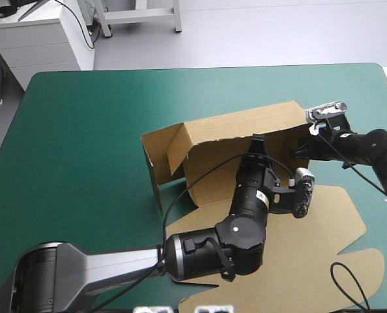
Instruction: Fold the box
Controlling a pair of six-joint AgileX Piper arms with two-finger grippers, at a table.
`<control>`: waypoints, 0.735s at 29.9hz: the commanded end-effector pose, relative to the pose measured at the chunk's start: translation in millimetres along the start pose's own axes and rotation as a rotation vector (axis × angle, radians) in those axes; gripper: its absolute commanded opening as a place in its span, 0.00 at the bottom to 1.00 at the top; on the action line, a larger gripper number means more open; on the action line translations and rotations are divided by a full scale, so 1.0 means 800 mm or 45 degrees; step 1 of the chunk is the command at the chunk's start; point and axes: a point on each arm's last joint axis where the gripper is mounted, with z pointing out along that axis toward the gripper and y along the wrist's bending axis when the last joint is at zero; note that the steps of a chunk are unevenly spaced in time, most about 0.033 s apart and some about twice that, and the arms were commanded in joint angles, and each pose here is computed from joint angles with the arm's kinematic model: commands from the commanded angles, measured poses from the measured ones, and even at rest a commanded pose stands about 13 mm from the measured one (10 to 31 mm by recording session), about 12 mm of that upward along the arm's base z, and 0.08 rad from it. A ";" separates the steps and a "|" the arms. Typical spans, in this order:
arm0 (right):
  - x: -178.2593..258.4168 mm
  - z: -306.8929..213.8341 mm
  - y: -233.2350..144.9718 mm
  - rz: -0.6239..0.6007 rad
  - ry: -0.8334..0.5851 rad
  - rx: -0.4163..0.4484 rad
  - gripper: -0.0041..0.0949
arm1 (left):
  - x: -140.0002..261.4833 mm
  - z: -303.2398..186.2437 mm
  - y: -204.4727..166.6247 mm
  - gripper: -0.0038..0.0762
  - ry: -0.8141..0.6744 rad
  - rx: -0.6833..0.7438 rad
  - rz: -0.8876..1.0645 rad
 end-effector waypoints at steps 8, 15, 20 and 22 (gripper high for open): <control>-0.006 -0.010 0.003 0.043 -0.004 -0.012 0.04 | 0.062 -0.078 0.120 0.04 -0.156 -0.245 -0.361; -0.006 -0.010 0.003 0.113 -0.002 -0.013 0.04 | 0.138 -0.080 0.179 0.04 -0.114 -0.294 -0.667; -0.013 -0.016 0.007 0.104 0.005 -0.049 0.04 | 0.201 -0.064 0.201 0.04 0.006 -0.276 -0.866; -0.022 -0.021 0.007 0.125 -0.007 -0.057 0.04 | 0.230 -0.058 0.208 0.04 0.071 -0.274 -0.959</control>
